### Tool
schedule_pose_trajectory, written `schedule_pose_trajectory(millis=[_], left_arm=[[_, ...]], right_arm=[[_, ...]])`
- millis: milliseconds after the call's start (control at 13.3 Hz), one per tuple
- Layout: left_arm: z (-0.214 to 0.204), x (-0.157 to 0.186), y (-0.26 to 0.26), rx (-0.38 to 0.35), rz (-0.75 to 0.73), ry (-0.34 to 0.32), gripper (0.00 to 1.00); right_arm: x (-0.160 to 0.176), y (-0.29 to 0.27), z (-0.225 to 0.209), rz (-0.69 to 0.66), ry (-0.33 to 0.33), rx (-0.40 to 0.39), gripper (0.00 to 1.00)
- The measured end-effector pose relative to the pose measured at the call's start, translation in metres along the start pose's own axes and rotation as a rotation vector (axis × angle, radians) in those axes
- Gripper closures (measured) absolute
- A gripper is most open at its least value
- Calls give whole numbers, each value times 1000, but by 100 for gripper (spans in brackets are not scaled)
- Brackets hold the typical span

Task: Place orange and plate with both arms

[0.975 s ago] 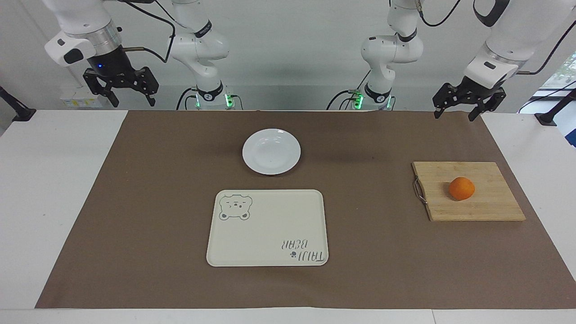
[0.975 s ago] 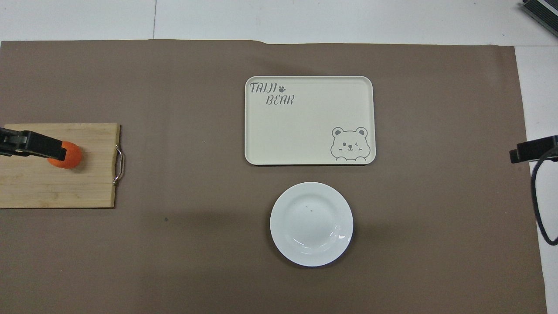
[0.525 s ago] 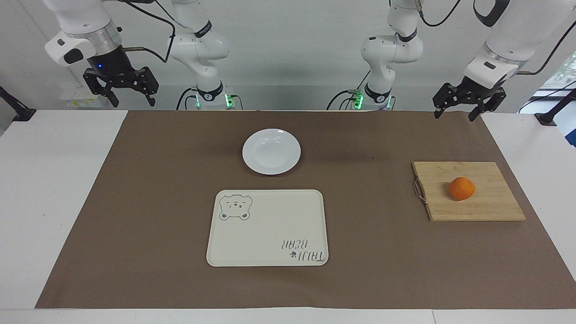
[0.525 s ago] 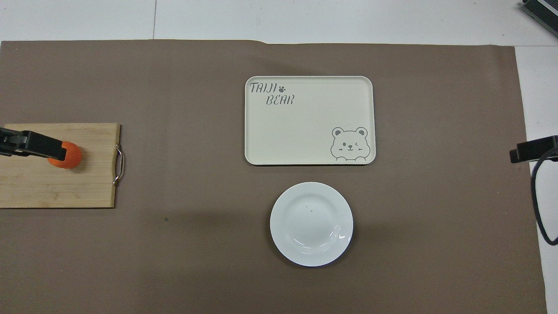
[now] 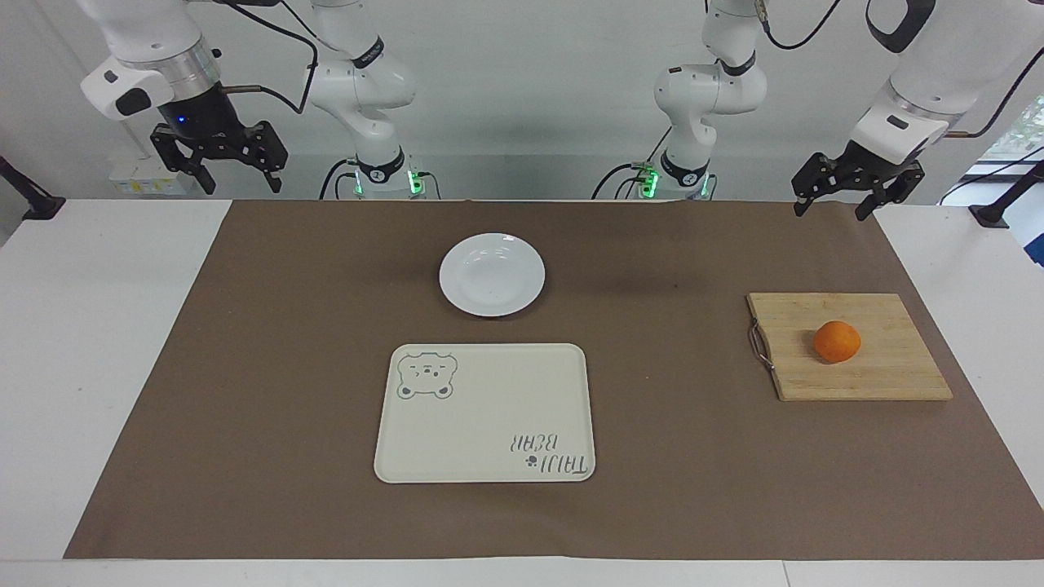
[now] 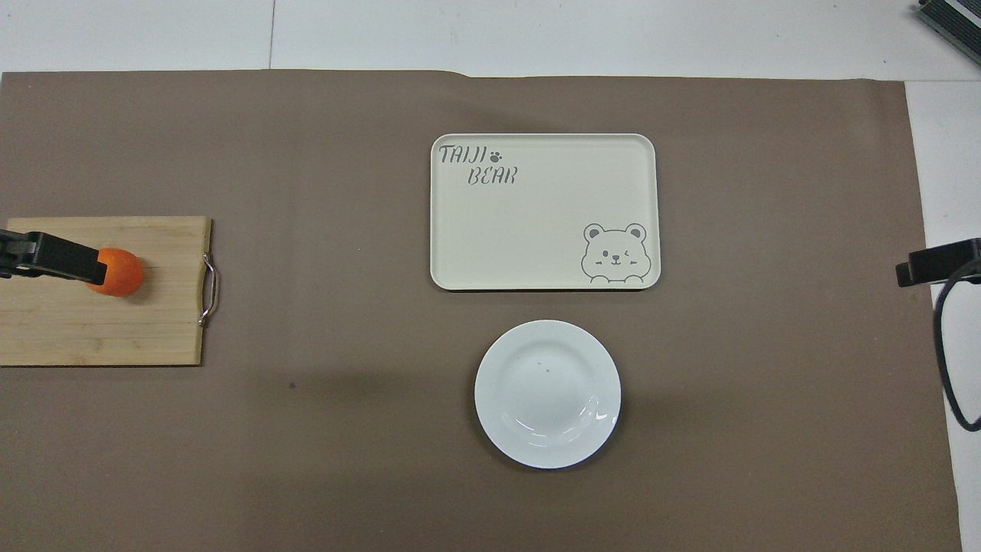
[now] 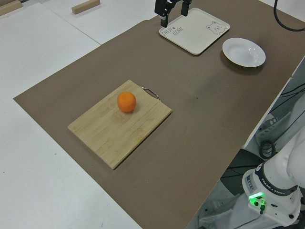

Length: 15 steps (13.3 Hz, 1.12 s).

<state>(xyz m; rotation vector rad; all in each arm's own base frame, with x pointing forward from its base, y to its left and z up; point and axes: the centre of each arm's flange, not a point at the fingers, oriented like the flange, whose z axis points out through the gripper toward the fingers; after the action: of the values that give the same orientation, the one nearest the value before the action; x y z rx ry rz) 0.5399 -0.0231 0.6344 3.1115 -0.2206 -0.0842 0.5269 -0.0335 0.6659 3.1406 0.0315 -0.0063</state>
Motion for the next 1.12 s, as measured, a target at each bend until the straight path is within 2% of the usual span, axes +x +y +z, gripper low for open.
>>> schedule_pose_trajectory(millis=[375, 825, 1125], left_arm=[[6, 1, -8, -1, 10, 0, 0], [23, 2, -57, -2, 63, 15, 0], [51, 11, -93, 2, 80, 35, 0]], right_arm=[[0, 0, 0, 0, 0, 0, 0], [0, 0, 0, 0, 0, 0, 0], [0, 0, 0, 0, 0, 0, 0]])
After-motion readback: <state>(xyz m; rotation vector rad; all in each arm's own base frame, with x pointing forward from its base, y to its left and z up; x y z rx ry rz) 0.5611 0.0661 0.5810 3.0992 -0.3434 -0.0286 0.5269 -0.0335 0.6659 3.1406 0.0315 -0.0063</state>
